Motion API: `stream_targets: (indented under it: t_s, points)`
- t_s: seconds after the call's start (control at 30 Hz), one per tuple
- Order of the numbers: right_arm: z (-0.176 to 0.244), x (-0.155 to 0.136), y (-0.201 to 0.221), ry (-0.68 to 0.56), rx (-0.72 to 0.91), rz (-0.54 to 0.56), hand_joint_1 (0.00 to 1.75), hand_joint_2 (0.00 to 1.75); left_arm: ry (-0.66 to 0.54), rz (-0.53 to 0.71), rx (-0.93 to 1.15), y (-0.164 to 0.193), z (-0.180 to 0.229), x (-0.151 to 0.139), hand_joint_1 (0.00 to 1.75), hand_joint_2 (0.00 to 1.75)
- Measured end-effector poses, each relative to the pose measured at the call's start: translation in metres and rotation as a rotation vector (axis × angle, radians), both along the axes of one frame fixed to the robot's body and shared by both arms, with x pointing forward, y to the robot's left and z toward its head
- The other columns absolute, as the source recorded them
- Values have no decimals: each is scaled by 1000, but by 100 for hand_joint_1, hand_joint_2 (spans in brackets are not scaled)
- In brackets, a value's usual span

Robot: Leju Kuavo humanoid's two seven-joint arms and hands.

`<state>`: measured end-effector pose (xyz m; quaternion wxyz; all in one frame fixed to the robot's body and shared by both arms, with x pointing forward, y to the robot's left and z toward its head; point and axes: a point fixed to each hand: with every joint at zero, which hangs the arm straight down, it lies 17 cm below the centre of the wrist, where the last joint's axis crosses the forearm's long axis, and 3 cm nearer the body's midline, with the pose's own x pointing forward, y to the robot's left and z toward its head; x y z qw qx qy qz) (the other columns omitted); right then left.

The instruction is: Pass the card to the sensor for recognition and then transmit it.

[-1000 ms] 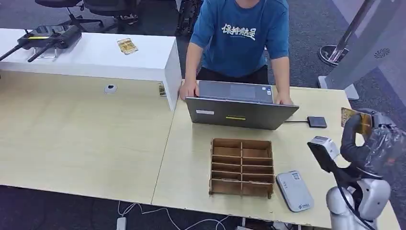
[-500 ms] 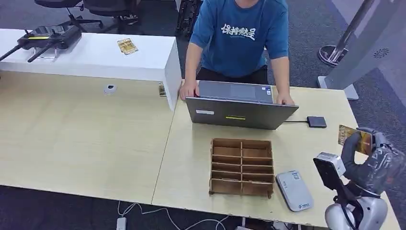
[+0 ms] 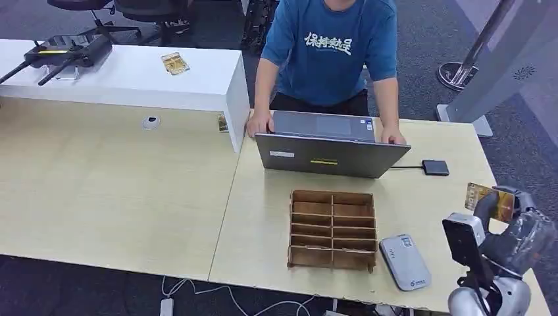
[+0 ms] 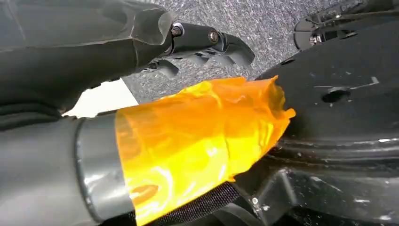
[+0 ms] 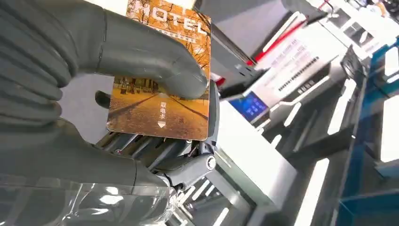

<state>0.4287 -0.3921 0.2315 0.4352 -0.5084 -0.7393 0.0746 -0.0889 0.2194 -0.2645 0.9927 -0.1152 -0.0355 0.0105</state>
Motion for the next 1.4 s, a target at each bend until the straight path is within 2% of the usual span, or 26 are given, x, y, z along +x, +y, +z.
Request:
stream_targets:
  t_s: [0.33,0.57,1.17,1.4]
  points:
    - [-91,9,-2,238,86,27,175,175,1,14,-3,-1,0,1,0,0]
    - [-129,7,-5,337,109,21,175,175,1,17,-9,-2,1,0,0,0]
    - [-187,-7,0,486,192,41,175,175,8,39,-7,-4,1,-2,0,0]
    - [-196,-12,2,508,207,49,175,175,13,44,-6,-4,1,-5,0,0]
